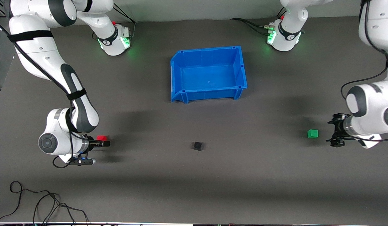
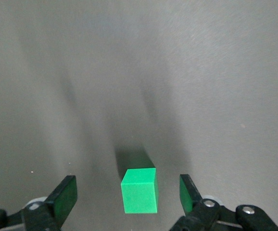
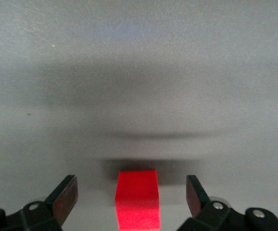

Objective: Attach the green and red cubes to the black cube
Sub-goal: 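Grasp the red cube with the right gripper while the left gripper grasps the green cube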

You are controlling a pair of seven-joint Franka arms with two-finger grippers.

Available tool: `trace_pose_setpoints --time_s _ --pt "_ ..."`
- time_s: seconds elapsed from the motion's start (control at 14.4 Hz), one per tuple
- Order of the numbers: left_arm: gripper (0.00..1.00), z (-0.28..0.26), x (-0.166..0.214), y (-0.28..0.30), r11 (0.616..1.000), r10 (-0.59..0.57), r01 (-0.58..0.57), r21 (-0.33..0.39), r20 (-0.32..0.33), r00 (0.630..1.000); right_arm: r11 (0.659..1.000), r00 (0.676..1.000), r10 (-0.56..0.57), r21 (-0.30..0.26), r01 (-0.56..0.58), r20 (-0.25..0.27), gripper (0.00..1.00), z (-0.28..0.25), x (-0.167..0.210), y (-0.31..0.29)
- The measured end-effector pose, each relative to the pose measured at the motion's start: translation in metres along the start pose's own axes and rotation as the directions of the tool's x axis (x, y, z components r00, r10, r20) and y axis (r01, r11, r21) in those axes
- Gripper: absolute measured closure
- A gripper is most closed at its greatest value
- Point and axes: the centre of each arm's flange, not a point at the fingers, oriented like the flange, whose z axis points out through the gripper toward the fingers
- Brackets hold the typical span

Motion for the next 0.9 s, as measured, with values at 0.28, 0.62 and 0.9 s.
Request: trace_pose_setpoints --time_s 0.28,0.62,0.9 --pt "0.11 0.019 -0.007 0.003 0.999 -0.032 0.032 -0.013 0.026 0.999 1.000 1.000 0.001 0.001 -0.001 -0.008 0.01 0.011 0.000 0.000" --pt "0.14 0.047 -0.039 0.013 1.000 0.006 -0.006 -0.018 0.018 1.000 1.000 1.000 0.002 0.001 -0.002 -0.007 0.40 0.012 0.000 0.000" --pt "0.15 0.055 -0.036 0.013 1.000 0.001 -0.001 -0.019 0.011 1.000 1.000 1.000 0.004 0.004 -0.004 -0.009 0.62 0.011 0.000 0.000"
